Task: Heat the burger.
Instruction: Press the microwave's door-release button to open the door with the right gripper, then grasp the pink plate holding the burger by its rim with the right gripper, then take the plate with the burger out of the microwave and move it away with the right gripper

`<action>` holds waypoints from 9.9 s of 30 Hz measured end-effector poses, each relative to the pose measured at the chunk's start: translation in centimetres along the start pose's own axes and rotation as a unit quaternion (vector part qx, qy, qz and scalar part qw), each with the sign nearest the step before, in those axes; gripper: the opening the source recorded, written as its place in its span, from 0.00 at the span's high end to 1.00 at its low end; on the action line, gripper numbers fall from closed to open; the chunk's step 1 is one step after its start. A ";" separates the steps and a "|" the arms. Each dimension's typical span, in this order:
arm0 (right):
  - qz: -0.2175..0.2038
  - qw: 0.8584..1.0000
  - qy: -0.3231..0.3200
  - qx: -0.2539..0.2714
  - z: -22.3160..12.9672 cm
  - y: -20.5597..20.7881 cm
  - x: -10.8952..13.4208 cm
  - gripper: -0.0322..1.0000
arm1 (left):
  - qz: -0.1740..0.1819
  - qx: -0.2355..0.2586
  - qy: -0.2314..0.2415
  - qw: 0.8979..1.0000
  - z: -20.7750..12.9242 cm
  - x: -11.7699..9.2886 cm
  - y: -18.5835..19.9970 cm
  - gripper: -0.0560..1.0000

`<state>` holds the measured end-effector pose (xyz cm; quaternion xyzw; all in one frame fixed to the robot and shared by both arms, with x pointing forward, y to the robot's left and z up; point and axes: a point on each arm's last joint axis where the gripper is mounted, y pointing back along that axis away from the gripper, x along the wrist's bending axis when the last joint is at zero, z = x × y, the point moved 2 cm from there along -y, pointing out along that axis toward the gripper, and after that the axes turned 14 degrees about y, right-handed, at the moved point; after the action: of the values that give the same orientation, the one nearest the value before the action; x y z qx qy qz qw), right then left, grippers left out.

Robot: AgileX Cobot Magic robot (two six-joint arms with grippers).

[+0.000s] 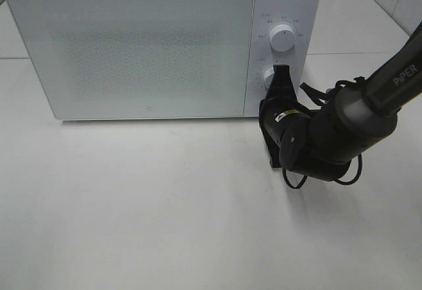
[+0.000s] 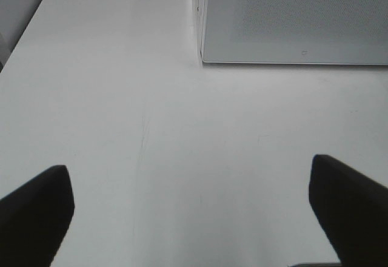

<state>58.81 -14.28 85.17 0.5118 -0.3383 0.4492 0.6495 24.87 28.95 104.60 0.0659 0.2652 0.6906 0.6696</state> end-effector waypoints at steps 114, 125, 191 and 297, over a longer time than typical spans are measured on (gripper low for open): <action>0.070 0.379 0.743 0.548 1.0 13.2 6.1 0.96 | 0.000 0.000 0.000 1.000 0.0 0.0 0.0 0.03; 0.174 0.188 0.806 0.533 2.5 15.1 8.8 0.95 | 0.000 0.000 0.000 1.000 0.0 0.0 0.0 0.03; 0.317 -0.095 0.925 0.187 -7.4 8.9 15.9 0.11 | 0.000 0.000 0.000 1.000 0.0 0.0 0.0 0.03; 0.297 -0.078 0.927 0.216 -14.7 -2.7 13.9 0.88 | 0.000 0.000 0.000 1.000 0.0 0.0 0.0 0.03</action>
<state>66.13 3.06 93.07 0.4166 -0.5734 -0.7052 -0.0196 24.85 28.95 104.60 0.0656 0.2649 0.6906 0.6698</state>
